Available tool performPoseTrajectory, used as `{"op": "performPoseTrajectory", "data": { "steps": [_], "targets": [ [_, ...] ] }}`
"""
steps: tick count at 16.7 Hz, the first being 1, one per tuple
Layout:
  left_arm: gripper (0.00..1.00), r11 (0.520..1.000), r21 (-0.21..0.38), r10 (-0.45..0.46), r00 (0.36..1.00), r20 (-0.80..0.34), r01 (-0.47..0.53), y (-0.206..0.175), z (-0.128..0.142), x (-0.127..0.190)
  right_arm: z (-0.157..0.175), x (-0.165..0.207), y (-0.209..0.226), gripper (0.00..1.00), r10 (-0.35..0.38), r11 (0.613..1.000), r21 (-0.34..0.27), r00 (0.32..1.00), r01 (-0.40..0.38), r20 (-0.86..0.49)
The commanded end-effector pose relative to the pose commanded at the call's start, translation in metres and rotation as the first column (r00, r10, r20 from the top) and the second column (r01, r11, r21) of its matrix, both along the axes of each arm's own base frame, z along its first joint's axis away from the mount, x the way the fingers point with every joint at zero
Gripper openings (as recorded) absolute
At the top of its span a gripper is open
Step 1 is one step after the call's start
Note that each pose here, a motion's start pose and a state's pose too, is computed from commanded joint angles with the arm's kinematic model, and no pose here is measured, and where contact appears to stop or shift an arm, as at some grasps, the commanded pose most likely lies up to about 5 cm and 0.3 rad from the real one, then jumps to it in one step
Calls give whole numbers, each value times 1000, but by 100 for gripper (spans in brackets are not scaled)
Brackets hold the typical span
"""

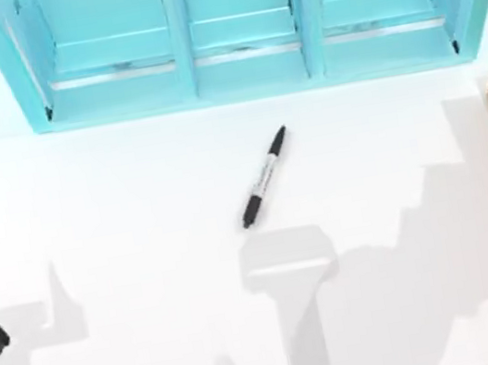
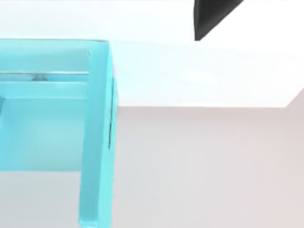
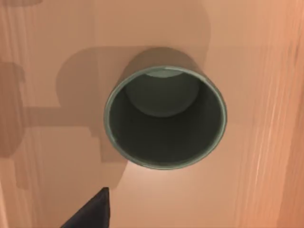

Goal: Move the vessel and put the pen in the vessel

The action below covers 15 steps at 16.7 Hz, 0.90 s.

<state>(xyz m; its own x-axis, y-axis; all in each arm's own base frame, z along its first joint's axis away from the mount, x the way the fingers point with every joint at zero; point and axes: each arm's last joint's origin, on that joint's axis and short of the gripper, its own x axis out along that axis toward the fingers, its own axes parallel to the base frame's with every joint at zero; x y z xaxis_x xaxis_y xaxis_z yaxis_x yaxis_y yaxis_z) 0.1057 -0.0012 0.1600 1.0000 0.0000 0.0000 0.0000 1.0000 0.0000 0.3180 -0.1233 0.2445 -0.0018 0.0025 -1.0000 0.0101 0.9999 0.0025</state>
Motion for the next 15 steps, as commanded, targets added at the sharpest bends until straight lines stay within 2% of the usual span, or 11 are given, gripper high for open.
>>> {"op": "performPoseTrajectory", "data": {
  "steps": [9,14,15],
  "targets": [
    [100,1000,0,0,1000,0,0,0,0,0,-91,0,-1,100,-1,1000,-1,1000,1,3],
    [100,1000,0,0,1000,0,0,0,0,0,-95,-1,-1,100,-2,1000,0,1000,2,1],
    [100,1000,0,0,1000,0,0,0,0,0,-95,-1,-1,92,-2,1000,0,1000,2,1]
  ]
}}
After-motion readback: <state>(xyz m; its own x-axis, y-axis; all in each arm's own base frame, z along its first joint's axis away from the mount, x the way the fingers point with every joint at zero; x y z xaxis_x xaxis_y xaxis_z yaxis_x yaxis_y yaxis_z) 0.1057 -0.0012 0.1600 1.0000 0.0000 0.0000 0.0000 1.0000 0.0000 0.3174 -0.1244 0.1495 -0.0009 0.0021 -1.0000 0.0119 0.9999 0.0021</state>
